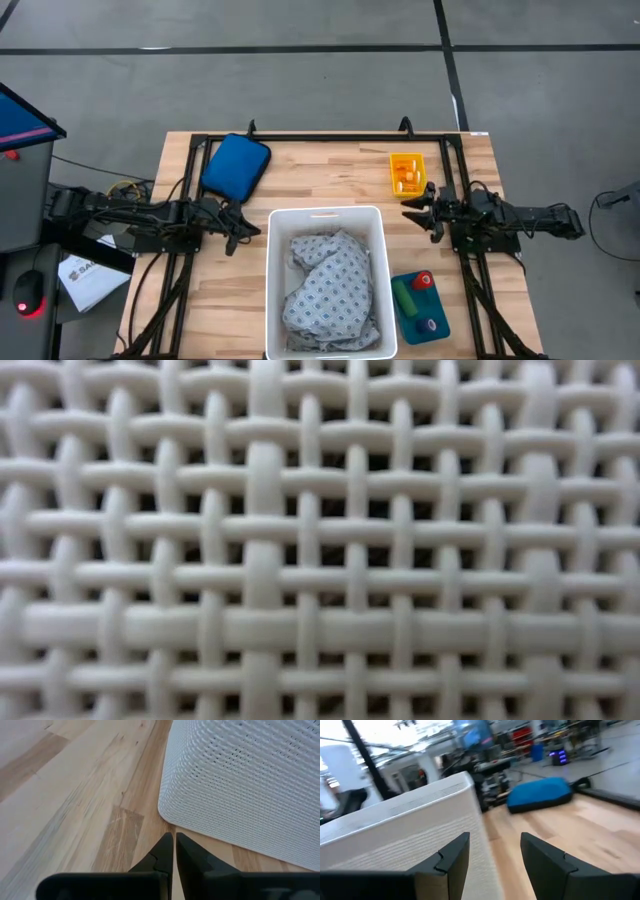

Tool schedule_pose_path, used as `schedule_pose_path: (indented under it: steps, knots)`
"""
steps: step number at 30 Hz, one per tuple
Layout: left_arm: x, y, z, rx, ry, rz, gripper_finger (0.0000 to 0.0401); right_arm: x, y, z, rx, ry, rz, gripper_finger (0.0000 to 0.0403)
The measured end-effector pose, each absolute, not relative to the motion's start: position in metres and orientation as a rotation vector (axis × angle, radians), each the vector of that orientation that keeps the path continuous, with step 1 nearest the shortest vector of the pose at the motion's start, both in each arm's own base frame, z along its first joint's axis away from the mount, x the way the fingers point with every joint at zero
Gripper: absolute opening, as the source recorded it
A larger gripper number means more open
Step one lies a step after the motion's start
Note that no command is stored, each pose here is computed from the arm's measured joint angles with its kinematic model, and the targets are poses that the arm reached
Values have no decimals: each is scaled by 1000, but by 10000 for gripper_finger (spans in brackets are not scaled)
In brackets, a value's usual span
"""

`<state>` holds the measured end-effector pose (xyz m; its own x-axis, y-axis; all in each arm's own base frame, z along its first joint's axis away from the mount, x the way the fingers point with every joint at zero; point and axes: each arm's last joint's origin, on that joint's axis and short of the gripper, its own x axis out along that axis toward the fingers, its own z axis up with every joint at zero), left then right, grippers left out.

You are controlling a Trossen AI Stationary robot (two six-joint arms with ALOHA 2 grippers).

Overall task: Pick & place medical supplies in basket/bin
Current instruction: Return to Home Position

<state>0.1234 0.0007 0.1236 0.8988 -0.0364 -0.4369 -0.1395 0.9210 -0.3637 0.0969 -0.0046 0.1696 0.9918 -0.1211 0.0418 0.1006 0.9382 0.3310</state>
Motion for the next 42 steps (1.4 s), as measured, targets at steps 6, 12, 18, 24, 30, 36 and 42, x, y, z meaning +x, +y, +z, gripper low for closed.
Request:
schedule_pose_path:
  steps: [6, 12, 18, 24, 30, 36, 42]
  knots:
    - [124, 1, 124, -400, 452, 54, 11, 97, -2, 168, 333, -28, -35, 173]
    - [124, 1, 124, -400, 445, 53, 11, 98, -2, 167, 333, -16, -37, 173]
    - [124, 1, 124, -400, 445, 53, 11, 98, -2, 167, 333, -17, -37, 173]
    - [124, 1, 124, -400, 445, 53, 11, 98, -2, 166, 333, -17, -37, 173]
    - [124, 1, 124, -400, 445, 53, 11, 98, -2, 166, 333, -17, -38, 173]
    - [117, 1, 132, -238, 378, 10, 11, 98, -2, 166, 333, -17, -38, 173]
    - [107, 1, 154, 21, 143, -20, 11, 98, -2, 166, 333, -16, -38, 173]
